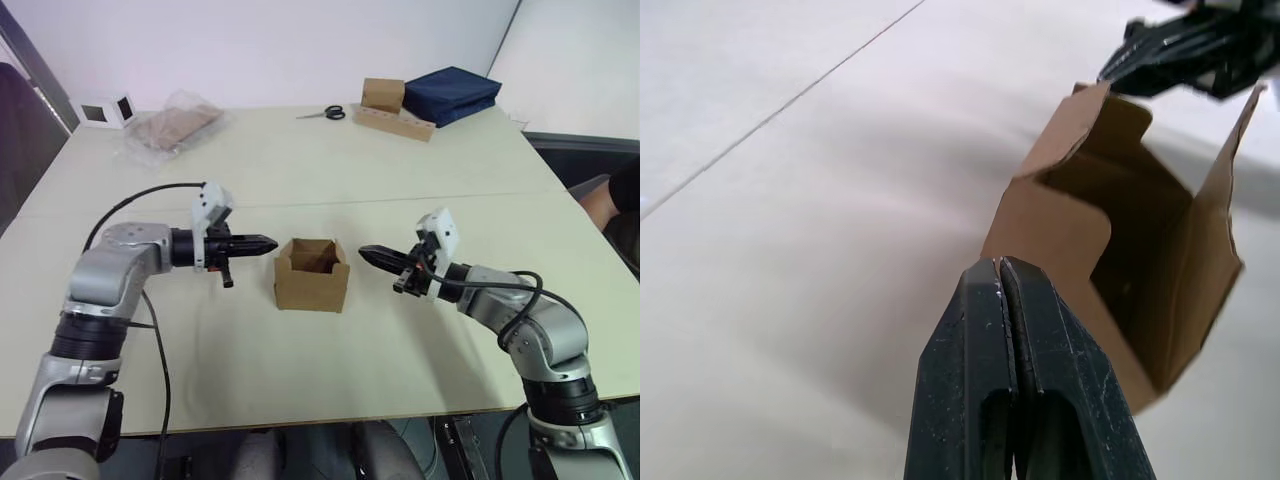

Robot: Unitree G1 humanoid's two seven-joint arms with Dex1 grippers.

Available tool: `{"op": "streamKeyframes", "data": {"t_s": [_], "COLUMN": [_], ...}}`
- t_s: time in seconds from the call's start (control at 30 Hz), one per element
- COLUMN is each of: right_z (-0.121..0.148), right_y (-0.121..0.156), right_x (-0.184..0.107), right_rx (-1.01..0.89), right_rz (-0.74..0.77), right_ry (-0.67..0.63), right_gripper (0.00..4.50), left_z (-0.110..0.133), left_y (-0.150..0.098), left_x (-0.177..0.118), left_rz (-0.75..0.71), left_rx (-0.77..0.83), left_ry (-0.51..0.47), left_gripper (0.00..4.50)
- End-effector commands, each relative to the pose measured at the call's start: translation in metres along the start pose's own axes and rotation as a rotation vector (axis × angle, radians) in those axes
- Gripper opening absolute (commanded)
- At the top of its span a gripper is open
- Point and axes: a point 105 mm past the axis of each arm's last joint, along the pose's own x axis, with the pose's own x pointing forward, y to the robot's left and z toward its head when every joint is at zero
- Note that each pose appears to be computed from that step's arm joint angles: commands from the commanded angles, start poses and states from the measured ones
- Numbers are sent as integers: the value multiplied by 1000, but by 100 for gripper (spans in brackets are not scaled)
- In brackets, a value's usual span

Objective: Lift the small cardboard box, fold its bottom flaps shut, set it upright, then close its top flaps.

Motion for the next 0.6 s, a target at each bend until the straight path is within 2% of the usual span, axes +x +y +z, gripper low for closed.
{"op": "streamKeyframes", "data": {"t_s": [0.03, 0.33, 0.5, 0.6], "right_z": [11, -9, -29, -32], "right_y": [7, 11, 9, 8], "right_x": [8, 24, 24, 24], "right_rx": [-14, -2, -35, -41], "right_rz": [52, 106, 96, 92], "right_ry": [-38, 21, 97, 105], "right_gripper": [0, 0, 0, 0], "left_z": [7, -8, -33, -40], "left_y": [-7, -14, -16, -15], "left_x": [4, 16, 21, 21], "left_rz": [-30, -56, -46, -35], "left_rx": [29, 18, 29, 20], "left_ry": [-17, 21, 106, 120], "left_gripper": [1, 1, 1, 1]}}
